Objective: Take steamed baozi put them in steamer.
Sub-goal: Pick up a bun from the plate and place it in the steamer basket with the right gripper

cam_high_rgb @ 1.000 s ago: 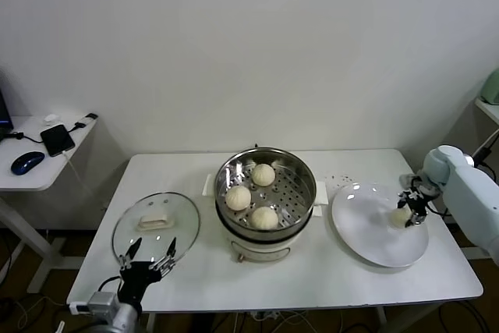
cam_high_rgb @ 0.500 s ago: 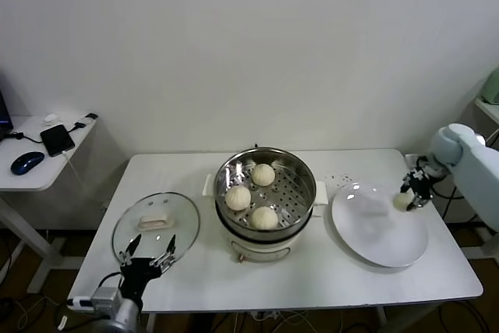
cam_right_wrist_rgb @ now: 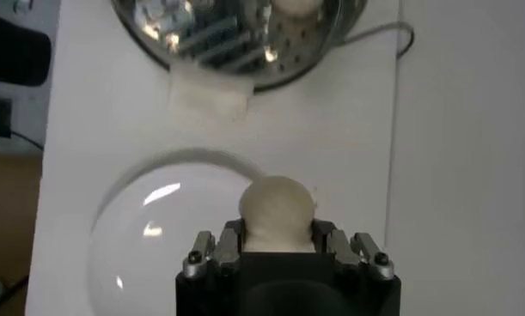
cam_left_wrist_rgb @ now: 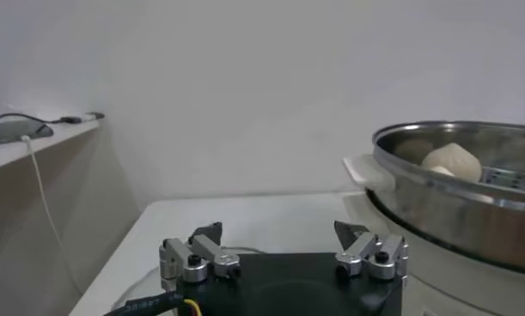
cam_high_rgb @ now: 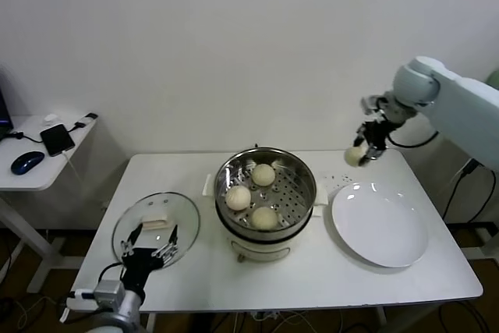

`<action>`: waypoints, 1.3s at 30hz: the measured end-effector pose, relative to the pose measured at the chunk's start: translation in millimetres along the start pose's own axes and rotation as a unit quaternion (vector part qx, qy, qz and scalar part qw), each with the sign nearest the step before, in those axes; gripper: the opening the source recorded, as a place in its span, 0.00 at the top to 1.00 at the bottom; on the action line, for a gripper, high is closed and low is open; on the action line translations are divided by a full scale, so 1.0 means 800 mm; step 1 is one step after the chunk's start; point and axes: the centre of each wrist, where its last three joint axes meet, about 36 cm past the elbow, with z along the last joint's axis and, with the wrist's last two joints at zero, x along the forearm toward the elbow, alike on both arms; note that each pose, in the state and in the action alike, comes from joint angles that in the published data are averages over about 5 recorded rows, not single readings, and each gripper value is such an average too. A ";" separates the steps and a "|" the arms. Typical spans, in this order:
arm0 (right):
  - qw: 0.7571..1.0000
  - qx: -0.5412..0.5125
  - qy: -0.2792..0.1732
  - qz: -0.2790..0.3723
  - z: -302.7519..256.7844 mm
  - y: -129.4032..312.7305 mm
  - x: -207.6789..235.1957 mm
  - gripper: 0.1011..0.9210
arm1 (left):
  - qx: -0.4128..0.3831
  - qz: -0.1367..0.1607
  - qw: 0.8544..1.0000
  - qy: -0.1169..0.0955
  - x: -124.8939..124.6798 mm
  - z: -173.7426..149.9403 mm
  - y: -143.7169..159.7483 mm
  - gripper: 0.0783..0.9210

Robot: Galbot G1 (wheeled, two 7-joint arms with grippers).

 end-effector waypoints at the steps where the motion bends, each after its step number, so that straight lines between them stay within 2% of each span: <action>1: 1.000 0.002 -0.004 -0.004 -0.015 -0.001 0.002 0.47 | -0.001 -0.001 1.000 -0.001 0.000 -0.001 0.000 0.12; 7: 0.999 0.009 -0.017 -0.025 -0.093 -0.006 -0.001 0.47 | -0.011 -0.010 1.000 -0.007 0.003 -0.002 0.001 0.12; 18: 0.999 0.021 0.009 -0.047 -0.184 -0.008 -0.047 0.47 | -0.014 -0.012 1.000 -0.014 0.008 -0.009 0.000 0.12; 34: 0.998 0.026 0.043 -0.046 -0.218 -0.001 -0.144 0.47 | -0.009 -0.016 1.000 -0.012 0.007 -0.009 0.000 0.12; 37: 0.998 0.027 0.045 -0.044 -0.220 0.001 -0.152 0.43 | -0.007 -0.015 1.000 -0.011 0.007 -0.009 -0.001 0.12; 39: 0.998 0.027 0.045 -0.043 -0.220 0.002 -0.156 0.37 | -0.006 -0.014 1.000 -0.011 0.006 -0.008 -0.001 0.12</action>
